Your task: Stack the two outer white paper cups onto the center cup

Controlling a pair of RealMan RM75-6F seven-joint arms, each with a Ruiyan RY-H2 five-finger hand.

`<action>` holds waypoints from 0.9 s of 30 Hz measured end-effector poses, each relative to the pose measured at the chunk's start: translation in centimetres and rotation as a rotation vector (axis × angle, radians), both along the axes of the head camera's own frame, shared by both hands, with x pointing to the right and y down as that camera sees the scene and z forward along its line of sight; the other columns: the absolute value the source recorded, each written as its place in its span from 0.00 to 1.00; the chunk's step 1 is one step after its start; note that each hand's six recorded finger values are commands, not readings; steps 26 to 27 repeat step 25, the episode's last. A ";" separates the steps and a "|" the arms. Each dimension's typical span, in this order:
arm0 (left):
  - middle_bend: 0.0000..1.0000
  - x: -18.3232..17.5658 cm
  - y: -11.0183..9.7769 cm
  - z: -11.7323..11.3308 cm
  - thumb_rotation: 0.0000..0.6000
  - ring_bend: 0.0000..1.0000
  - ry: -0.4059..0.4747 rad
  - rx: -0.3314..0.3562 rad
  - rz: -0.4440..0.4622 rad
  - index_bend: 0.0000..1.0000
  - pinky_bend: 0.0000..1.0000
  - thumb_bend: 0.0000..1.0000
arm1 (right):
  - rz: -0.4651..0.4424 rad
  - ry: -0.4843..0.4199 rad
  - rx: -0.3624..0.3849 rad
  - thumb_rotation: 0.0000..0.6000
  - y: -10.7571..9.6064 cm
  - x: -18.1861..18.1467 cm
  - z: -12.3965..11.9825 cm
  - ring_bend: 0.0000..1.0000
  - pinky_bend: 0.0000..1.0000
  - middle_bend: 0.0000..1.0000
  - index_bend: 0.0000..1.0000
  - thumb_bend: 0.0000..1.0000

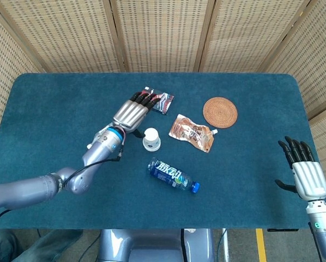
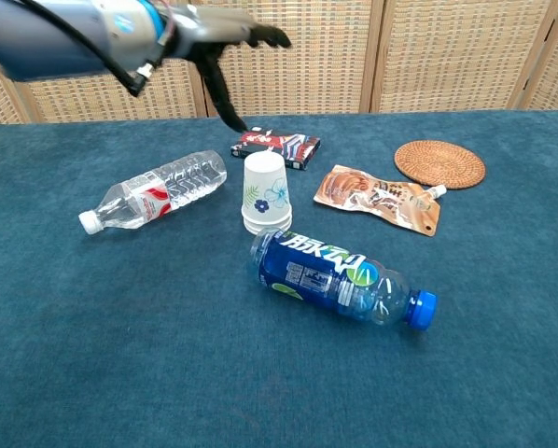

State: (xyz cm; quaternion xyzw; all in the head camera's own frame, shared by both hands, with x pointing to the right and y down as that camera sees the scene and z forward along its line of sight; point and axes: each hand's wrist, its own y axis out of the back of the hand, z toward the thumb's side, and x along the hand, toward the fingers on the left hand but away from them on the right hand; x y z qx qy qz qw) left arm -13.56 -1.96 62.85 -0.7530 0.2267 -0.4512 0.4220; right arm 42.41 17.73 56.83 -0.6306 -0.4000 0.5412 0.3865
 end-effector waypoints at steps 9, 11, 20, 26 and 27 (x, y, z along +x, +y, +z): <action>0.00 -11.2 1.1 -2.9 1.00 0.00 0.043 0.106 -0.236 0.00 0.00 0.00 | -0.018 0.015 0.002 1.00 0.3 -0.4 0.2 0.00 0.00 0.00 0.00 0.00; 0.00 -13.6 2.7 -3.6 1.00 0.00 0.037 0.123 -0.288 0.00 0.00 0.00 | -0.021 0.024 0.003 1.00 0.3 -0.5 0.3 0.00 0.00 0.00 0.00 0.00; 0.00 -22.9 14.0 -6.5 1.00 0.00 0.004 0.100 -0.521 0.00 0.00 0.00 | -0.029 0.041 0.024 1.00 0.6 -0.9 0.3 0.00 0.00 0.00 0.00 0.00; 0.00 -24.5 18.1 -6.3 1.00 0.00 -0.013 0.051 -0.550 0.00 0.00 0.00 | -0.032 0.030 0.046 1.00 0.8 -1.2 -0.5 0.00 0.00 0.00 0.00 0.00; 0.00 -24.5 18.1 -6.3 1.00 0.00 -0.013 0.051 -0.550 0.00 0.00 0.00 | -0.032 0.030 0.046 1.00 0.8 -1.2 -0.5 0.00 0.00 0.00 0.00 0.00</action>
